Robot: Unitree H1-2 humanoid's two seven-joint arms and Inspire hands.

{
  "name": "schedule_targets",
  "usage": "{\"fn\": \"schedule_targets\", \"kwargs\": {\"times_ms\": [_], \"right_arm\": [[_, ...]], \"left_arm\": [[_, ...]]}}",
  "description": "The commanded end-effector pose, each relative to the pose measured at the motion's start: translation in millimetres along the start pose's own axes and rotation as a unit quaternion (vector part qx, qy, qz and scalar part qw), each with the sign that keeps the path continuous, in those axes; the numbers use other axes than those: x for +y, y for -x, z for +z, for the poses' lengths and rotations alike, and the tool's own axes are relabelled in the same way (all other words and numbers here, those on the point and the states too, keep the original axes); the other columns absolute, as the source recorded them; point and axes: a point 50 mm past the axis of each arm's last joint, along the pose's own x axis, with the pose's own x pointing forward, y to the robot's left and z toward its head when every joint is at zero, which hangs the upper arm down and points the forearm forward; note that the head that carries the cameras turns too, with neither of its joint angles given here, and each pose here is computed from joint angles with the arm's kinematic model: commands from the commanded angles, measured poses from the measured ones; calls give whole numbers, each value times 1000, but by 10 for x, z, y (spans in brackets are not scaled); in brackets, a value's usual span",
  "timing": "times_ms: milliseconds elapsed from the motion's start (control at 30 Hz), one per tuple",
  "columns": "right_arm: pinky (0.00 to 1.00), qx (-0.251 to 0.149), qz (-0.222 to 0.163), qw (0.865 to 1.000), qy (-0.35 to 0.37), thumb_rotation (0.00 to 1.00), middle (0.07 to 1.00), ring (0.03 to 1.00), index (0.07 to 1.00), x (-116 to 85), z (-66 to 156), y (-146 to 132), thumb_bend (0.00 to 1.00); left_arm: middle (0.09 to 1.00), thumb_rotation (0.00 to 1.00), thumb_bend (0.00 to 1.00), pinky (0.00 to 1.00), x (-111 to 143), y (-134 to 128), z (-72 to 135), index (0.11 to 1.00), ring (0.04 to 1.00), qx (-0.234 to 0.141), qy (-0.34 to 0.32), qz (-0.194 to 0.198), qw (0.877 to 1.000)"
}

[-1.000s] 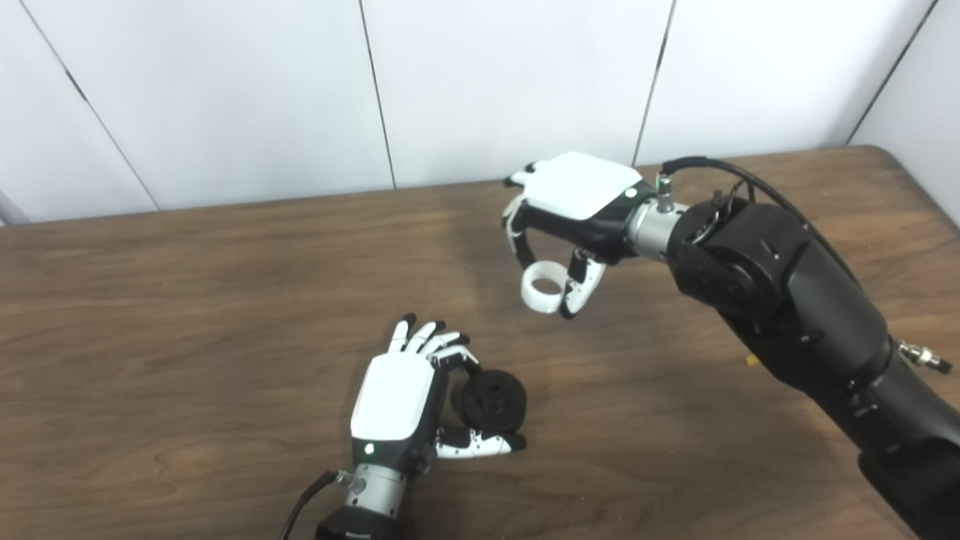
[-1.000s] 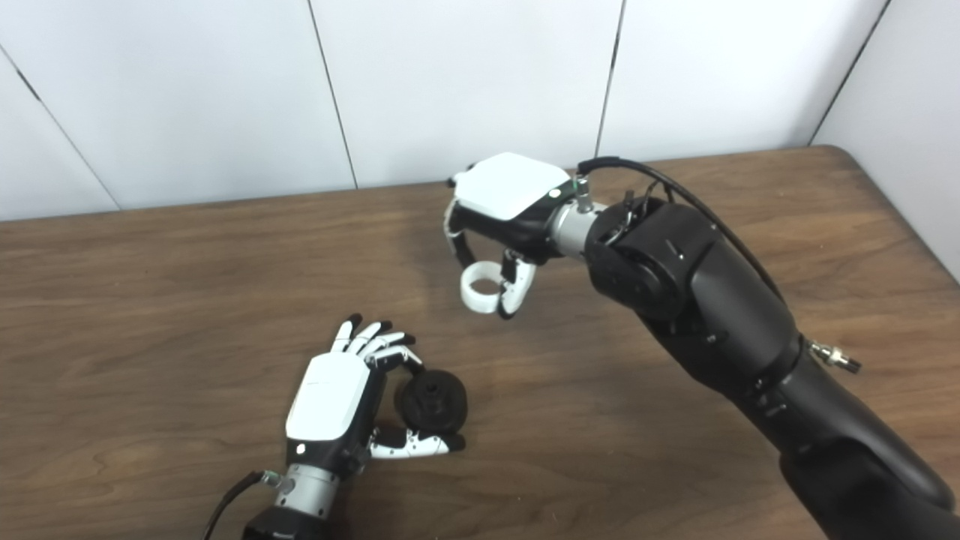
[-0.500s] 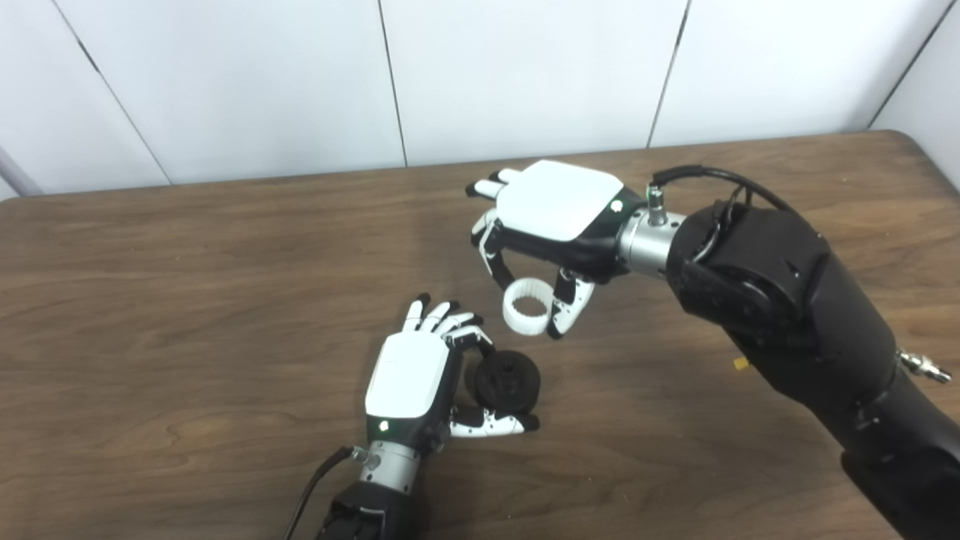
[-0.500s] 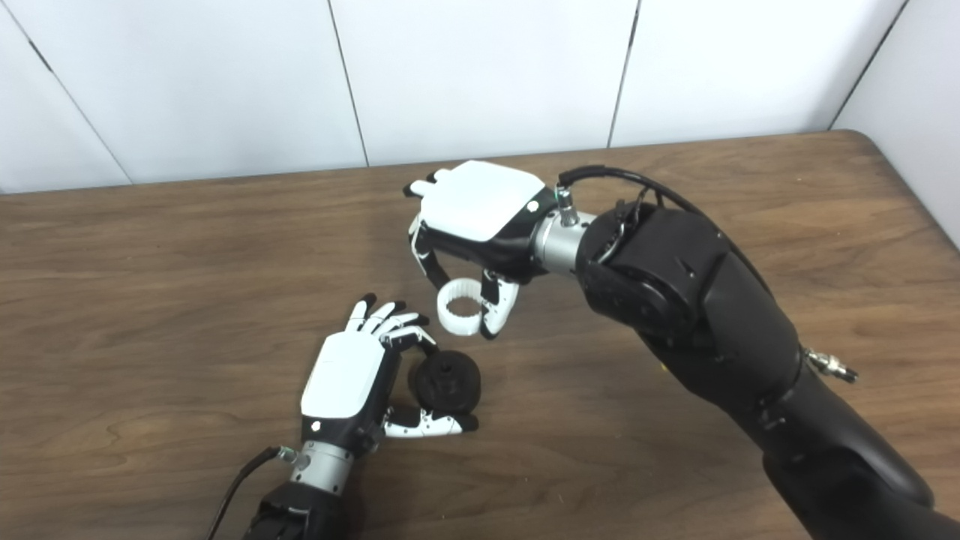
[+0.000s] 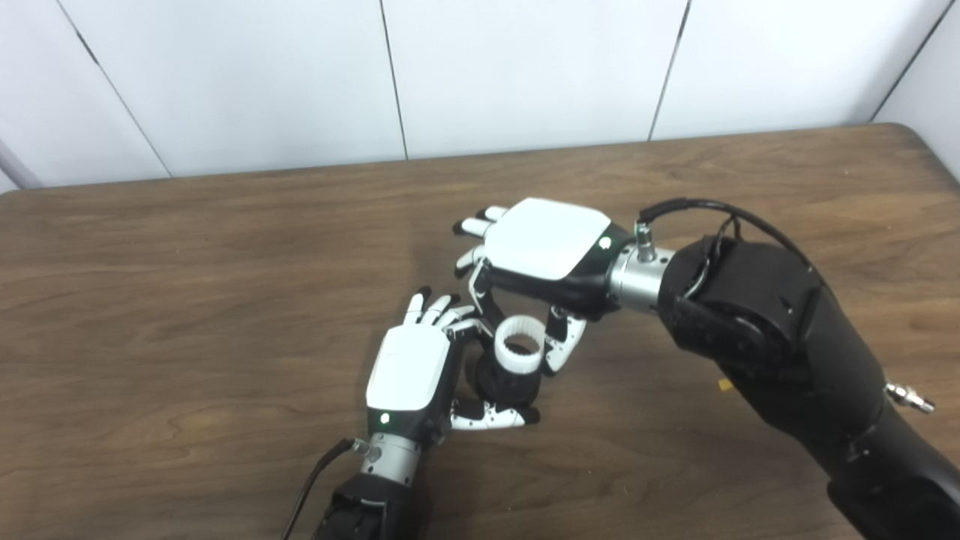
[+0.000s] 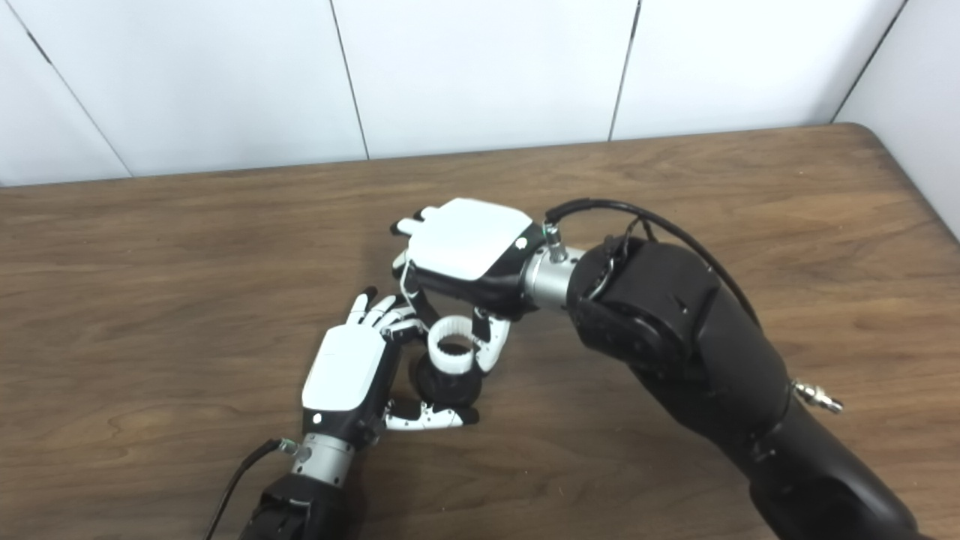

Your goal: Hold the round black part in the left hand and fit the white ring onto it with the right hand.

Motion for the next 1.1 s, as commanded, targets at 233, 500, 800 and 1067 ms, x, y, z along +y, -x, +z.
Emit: {"fn": "schedule_targets", "kwargs": {"times_ms": [233, 500, 800, 1067], "right_arm": [[1000, -5, -43, 999, 26, 134, 843, 999, 482, -128, 56, 27, 526], [1000, -7, -44, 999, 24, 134, 845, 1000, 482, -109, 41, 15, 526], [1000, -1, -44, 999, 28, 135, 841, 999, 481, -76, 46, -13, 526], [1000, -2, -41, 998, 40, 134, 835, 990, 481, -35, 47, -41, 526]], "left_arm": [[788, 55, 525, 1000, 1, -21, 13, 483, 896, 5, -7, -10, 1000], [785, 55, 525, 1000, 8, -30, 25, 482, 890, 3, -10, -6, 1000], [784, 55, 525, 1000, 19, -32, 46, 483, 892, 5, -7, -7, 1000], [781, 55, 525, 1000, 19, -32, 52, 482, 890, 4, -7, -5, 1000]]}}
